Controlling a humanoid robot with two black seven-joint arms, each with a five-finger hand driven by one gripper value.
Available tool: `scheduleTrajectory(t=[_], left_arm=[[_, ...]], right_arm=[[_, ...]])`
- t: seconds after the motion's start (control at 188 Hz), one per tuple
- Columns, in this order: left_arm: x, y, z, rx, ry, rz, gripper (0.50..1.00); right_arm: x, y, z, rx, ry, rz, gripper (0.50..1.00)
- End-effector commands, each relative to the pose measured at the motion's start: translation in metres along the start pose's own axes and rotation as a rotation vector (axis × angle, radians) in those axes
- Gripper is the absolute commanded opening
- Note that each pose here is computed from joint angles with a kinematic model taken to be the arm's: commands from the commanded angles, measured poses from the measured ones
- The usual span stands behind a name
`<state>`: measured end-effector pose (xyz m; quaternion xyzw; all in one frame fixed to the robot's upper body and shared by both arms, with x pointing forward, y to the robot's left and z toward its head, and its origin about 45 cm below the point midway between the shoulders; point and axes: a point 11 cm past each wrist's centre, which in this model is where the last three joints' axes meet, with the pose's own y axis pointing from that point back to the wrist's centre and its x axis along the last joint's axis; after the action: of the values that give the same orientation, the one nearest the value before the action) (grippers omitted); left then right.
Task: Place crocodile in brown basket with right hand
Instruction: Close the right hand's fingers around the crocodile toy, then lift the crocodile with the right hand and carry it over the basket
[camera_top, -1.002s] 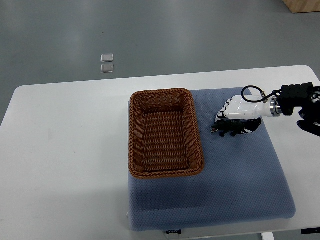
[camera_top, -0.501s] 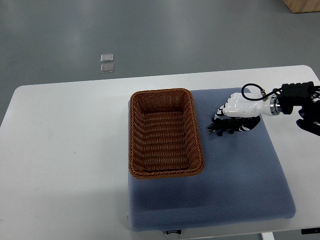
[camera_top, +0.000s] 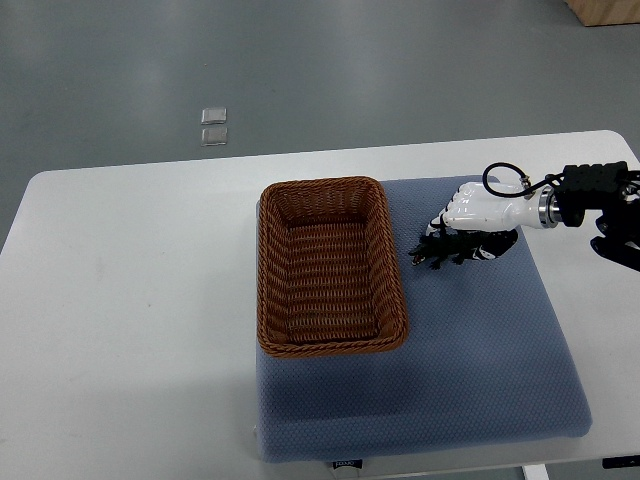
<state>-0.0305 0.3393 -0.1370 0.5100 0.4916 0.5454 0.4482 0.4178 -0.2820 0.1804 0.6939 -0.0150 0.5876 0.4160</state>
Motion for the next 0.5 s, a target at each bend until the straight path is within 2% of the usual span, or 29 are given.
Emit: scheduleTrajectory(t=[0.0,0.495], left_arm=[[0.0000,0.0000,0.0000,0.000,0.000,0.000,1.000],[0.0000,0.0000,0.0000,0.000,0.000,0.000,1.000]], right_arm=[[0.0010,0.0006,0.0009,-0.003,-0.002,0.003,0.500],[0.0061,0.0015,0.0043,-0.021,-0.046,0.032,0.500]])
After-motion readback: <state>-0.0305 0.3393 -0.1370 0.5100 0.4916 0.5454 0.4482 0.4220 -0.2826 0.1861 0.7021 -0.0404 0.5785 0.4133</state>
